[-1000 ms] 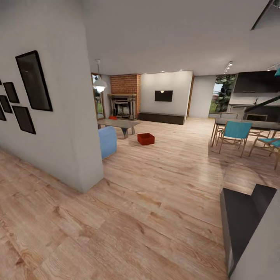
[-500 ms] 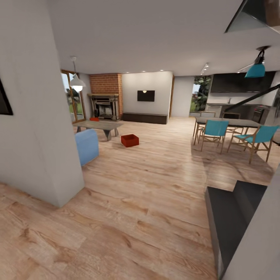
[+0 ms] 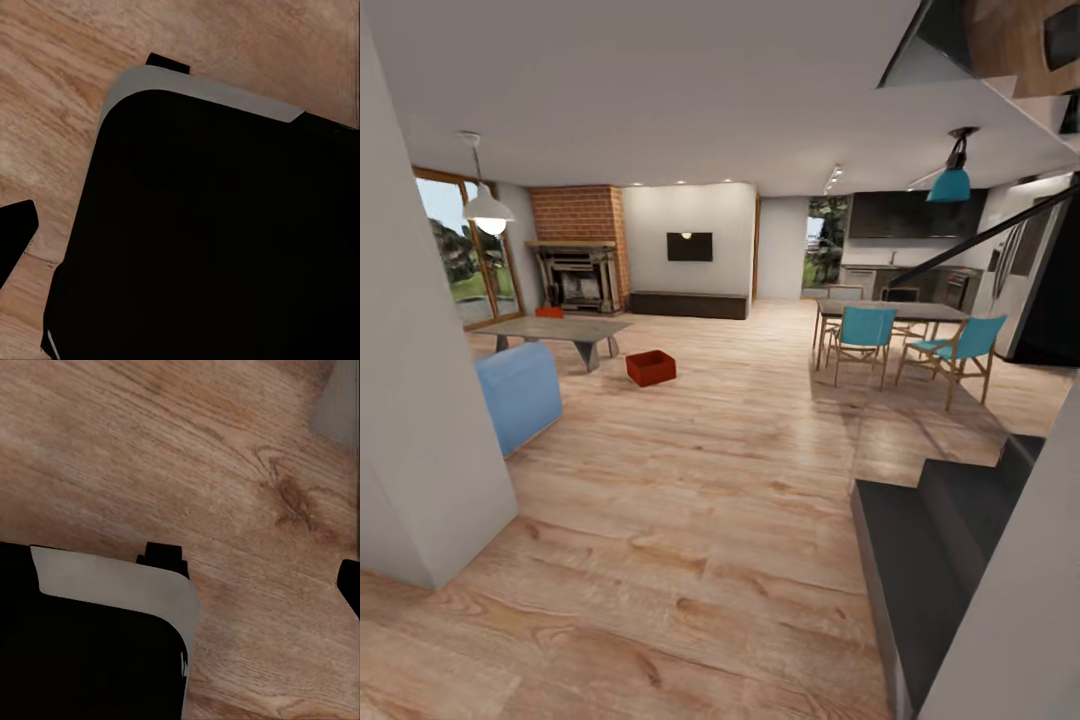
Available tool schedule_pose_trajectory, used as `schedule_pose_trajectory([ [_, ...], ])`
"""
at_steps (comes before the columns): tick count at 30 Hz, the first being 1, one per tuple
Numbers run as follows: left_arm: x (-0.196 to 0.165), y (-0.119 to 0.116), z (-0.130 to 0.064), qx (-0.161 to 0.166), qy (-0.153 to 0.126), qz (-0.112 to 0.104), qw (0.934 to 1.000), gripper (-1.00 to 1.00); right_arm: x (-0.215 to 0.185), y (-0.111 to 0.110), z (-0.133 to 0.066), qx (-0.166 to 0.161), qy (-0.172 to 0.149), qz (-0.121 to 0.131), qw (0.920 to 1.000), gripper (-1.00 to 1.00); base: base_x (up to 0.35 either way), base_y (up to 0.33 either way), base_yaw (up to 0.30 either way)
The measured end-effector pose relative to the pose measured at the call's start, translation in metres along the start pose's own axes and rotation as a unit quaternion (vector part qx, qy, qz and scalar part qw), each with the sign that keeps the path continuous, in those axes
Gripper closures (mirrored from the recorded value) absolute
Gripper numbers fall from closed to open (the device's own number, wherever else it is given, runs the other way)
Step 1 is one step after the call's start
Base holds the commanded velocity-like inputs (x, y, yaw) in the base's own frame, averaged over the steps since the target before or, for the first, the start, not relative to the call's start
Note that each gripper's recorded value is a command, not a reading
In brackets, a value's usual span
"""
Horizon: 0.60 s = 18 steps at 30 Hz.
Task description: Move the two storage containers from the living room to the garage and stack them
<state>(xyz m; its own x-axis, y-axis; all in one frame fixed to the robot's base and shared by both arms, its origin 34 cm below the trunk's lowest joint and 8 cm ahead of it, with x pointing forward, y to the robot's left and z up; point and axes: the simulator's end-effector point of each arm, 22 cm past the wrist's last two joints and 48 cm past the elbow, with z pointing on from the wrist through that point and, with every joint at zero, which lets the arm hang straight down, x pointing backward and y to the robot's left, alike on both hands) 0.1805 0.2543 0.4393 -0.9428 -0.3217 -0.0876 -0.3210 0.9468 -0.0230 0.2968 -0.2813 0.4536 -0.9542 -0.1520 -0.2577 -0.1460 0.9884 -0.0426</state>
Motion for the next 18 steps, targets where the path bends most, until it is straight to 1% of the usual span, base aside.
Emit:
schedule_pose_trajectory([
  [3,-0.0001,0.0004,0.0000,0.000,0.000,0.000,1.0000,-1.00,0.0000,0.0000,0.0000,0.000,0.000,0.000,1.0000,-1.00,0.323,0.000,-0.256],
  [6,-0.0001,0.0006,0.0000,0.000,0.000,0.000,1.0000,-1.00,-0.0001,0.0001,0.0000,0.000,0.000,0.000,1.0000,-1.00,0.323,0.000,-0.121],
  [18,-0.0001,0.0009,0.0000,-0.001,0.000,-0.001,1.0000,-1.00,0.0007,0.0004,0.0000,-0.001,0.002,0.000,1.0000,-1.00,0.323,0.000,-0.009],
])
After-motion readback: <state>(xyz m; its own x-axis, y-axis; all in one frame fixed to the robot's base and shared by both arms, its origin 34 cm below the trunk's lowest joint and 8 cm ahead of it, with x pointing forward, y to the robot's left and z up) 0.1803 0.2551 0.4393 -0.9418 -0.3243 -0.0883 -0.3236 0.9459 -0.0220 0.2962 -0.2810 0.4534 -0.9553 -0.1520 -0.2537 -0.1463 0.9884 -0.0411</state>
